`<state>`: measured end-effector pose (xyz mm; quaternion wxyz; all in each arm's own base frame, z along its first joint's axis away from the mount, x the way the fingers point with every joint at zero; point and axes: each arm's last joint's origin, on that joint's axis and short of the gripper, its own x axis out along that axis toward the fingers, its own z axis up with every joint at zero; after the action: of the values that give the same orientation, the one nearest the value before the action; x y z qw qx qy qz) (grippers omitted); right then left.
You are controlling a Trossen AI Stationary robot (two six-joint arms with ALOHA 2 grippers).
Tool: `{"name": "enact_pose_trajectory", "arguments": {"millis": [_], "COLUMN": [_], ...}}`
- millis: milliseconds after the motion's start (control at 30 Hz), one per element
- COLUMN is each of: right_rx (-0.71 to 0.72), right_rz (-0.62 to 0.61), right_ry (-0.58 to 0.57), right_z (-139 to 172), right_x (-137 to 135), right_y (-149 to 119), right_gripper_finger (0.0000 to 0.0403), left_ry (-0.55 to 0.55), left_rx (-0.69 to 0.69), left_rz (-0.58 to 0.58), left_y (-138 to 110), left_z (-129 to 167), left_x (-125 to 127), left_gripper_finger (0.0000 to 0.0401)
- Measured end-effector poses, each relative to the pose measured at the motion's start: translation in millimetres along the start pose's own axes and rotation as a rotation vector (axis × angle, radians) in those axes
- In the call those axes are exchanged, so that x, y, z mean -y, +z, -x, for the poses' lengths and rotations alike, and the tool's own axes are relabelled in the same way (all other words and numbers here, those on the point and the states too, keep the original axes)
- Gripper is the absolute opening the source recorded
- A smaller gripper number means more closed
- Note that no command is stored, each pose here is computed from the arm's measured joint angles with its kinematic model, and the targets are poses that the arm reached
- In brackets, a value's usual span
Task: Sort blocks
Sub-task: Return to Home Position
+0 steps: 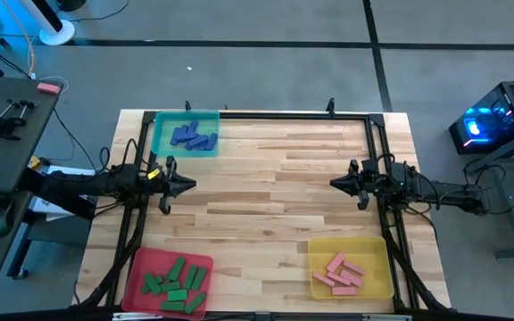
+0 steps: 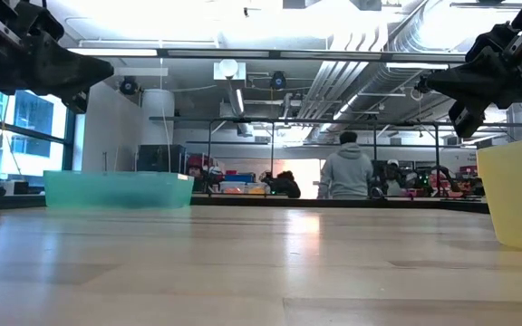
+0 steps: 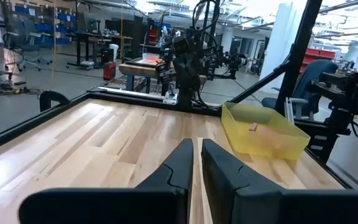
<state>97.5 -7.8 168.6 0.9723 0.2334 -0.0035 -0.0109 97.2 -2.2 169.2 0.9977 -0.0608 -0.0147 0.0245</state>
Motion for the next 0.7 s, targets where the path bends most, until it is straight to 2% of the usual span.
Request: {"name": "enact_pose_trajectory", "arguments": {"millis": [400,500,567,700], "right_rx": [-0.001,-0.029,-0.030,-0.004], "right_rz": [0.000,0.024,0.099,0.444], "right_ry": [0.003,0.094,0.130,0.172], "right_z": [0,1,1,1], "right_x": [0,-3,-5,-10], "right_y": [0,0,0,-2], "right_gripper_finger": [0.0000,0.0000,0.0000,0.0000], "left_ry": [0.000,0.000,0.000,0.001], "left_rx": [0.000,0.000,0.000,-0.005], "left_rz": [0.000,0.000,0.000,-0.001], "left_y": [0,0,0,0], "left_z": [0,0,0,0], "left_x": [0,0,0,0], "left_gripper_finger": [0.0023,0.0023,0.0023,0.0023]}}
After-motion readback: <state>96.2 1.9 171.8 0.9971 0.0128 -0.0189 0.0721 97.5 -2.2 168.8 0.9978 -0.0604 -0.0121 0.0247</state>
